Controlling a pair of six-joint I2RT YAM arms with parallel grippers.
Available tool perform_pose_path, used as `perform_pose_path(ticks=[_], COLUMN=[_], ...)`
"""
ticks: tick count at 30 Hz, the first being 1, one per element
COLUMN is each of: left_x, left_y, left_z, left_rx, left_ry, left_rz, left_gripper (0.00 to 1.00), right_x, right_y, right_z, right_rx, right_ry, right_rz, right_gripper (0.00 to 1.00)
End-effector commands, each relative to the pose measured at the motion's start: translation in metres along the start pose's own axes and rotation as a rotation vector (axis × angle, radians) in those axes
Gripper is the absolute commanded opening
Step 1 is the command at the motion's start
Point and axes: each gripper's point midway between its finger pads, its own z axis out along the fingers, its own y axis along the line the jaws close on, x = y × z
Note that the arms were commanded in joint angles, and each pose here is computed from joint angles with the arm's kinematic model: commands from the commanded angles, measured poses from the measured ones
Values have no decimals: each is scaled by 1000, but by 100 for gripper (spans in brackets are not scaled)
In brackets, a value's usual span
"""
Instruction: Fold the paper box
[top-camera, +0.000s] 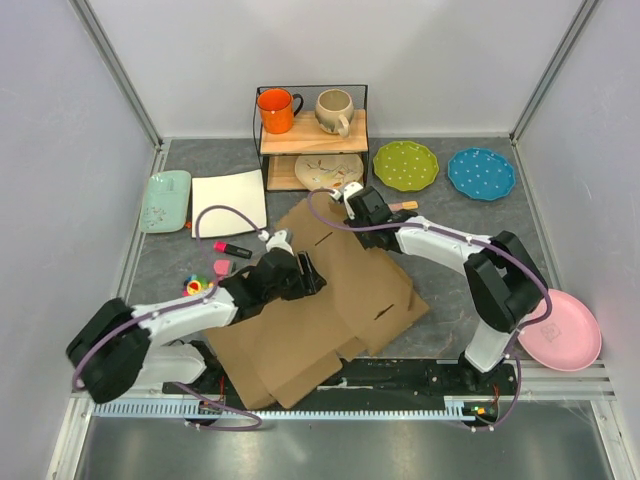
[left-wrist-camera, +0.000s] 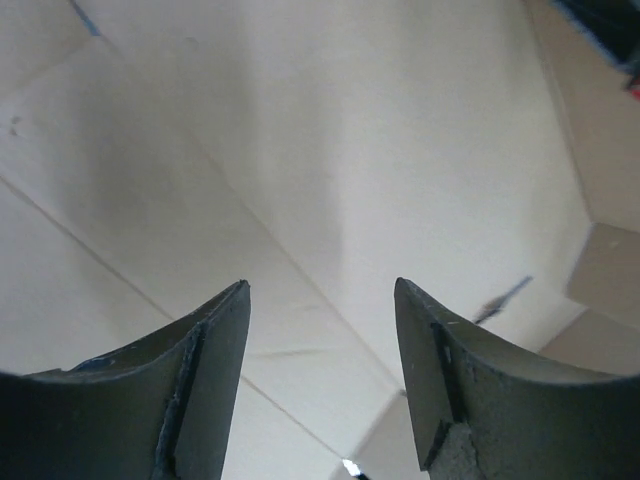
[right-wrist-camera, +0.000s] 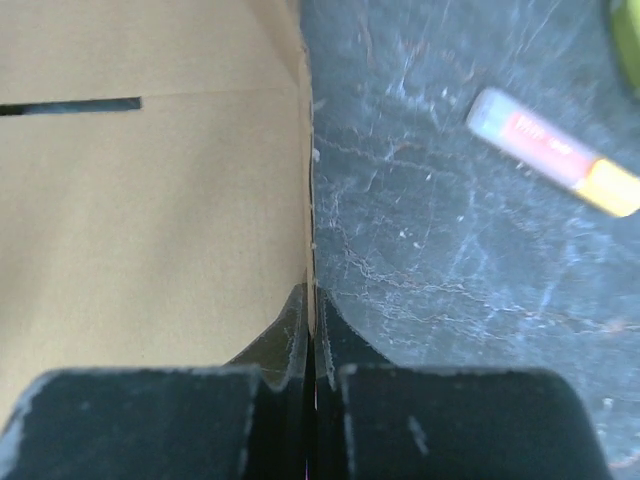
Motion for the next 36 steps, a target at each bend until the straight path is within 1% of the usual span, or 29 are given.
perform_pose_path(ticks=[1,3,4,6,10,12,14,15,18,21,22,25,26,30,33,34,36], left_x=[-35,-46,-54,-62,-71,-77,-85,-88,-97,-106,-114,-122,-121,-125,-120,-111,-108], left_y=[-8,-10,-15,-15,-20,-21,-22,-23,-22,-23,-24,-17,-14,-18,-26,-28,-41], left_z=[-42,-55,-64,-73,-87,-91,-93,-93,-95,-96,-97,-97,-96,-91,-86,-82,-83], left_rx=[29,24,43,38,62,59,52,50,18,22,20,-3,-10,5,46,82,176], left_ry=[-131,-169,-200,-231,-270,-298,-329,-342,-374,-425,-464,-514,-512,-510,-480,-451,-465], left_rz=[158,205,216,246,256,255,266,283,307,350,349,362,376,382,361,362,324], left_gripper=[70,71,73,74,74,74,74,74,74,76,78,88,89,90,90,89,85], right_x=[-47,-54,-48,-51,-48,-57,-63,-66,-68,-67,-62,-58,-58,-57,-55,-51,-49], right_y=[-9,-7,-4,-6,0,0,2,2,3,0,-1,-5,-3,8,17,19,26], right_z=[-56,-76,-84,-101,-131,-144,-157,-162,-174,-180,-177,-182,-185,-183,-178,-174,-168], right_rx=[166,170,175,196,248,278,342,362,404,403,409,416,389,301,253,246,215], right_ry=[-94,-114,-91,-101,-73,-89,-101,-100,-119,-154,-150,-181,-207,-260,-272,-265,-277], right_rz=[-105,-124,-155,-180,-309,-383,-454,-522,-628,-650,-688,-673,-655,-600,-537,-530,-500], right_gripper=[0,0,0,0,0,0,0,0,0,0,0,0,0,0,0,0,0])
